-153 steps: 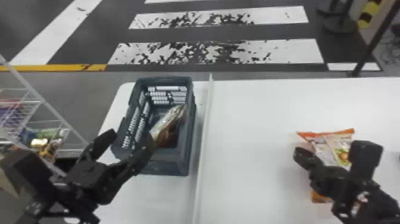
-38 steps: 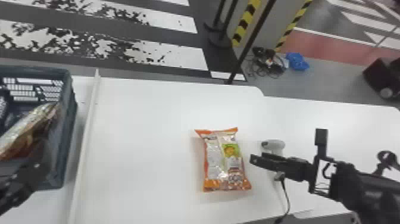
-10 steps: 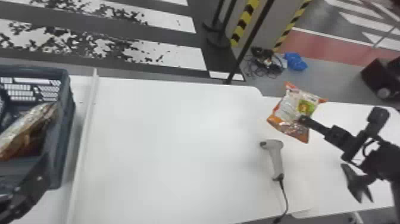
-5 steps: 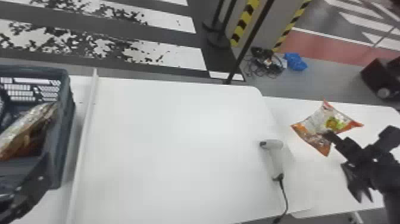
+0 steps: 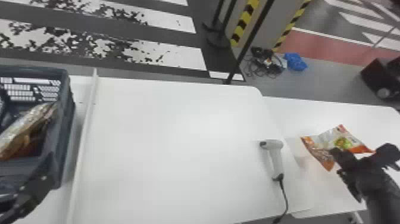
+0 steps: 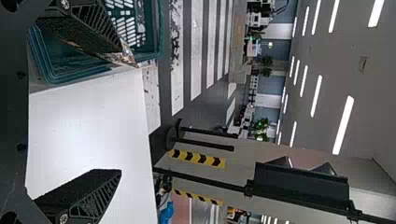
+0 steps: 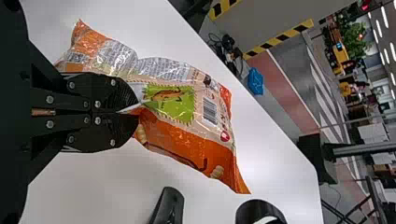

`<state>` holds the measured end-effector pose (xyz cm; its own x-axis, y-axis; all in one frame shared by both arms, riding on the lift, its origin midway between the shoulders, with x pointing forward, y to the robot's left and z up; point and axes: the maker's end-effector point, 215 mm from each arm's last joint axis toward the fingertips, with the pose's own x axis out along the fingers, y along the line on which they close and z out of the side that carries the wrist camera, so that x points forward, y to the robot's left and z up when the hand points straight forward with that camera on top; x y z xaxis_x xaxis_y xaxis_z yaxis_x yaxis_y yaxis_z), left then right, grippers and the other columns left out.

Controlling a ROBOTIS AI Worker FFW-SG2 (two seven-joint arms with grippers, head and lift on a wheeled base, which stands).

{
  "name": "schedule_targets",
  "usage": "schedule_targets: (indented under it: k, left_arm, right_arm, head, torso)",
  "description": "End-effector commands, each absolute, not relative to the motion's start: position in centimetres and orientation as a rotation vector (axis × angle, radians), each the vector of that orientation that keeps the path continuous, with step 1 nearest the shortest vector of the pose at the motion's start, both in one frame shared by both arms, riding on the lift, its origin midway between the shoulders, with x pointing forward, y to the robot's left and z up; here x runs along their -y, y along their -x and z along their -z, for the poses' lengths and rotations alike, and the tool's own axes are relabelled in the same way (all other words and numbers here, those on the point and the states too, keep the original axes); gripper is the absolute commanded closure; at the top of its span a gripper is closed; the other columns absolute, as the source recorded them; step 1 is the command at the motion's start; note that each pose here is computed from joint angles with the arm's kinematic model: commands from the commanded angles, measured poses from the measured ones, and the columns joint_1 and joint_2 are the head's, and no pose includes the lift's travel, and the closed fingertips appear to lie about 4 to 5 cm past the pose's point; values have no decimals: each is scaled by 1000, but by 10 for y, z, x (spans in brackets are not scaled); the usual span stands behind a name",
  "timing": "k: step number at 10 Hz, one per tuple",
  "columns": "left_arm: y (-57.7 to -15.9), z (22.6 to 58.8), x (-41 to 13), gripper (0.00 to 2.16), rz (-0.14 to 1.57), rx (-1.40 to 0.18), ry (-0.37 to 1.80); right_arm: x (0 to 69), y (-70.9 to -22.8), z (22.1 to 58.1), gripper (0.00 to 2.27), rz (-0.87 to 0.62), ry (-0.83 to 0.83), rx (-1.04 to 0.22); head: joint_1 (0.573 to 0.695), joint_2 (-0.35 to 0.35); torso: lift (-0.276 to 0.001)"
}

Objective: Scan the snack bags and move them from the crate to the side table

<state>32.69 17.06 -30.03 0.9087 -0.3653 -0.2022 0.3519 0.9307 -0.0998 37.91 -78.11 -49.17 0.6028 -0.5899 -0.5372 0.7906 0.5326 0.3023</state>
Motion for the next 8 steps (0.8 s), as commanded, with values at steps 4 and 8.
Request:
schedule_targets:
  k: [4,8]
  left_arm:
    - [-326,297,-163,73,389,-214,67]
    - [-327,297,-151,73,394,-208,64]
  right_arm:
    - [760,-393,511,26,866,-506,-474]
    - [699,-416,456,46,655,-351,-402]
  head:
    - [695,-350]
    - [695,-350]
  torso:
    - [-87]
    - [-87]
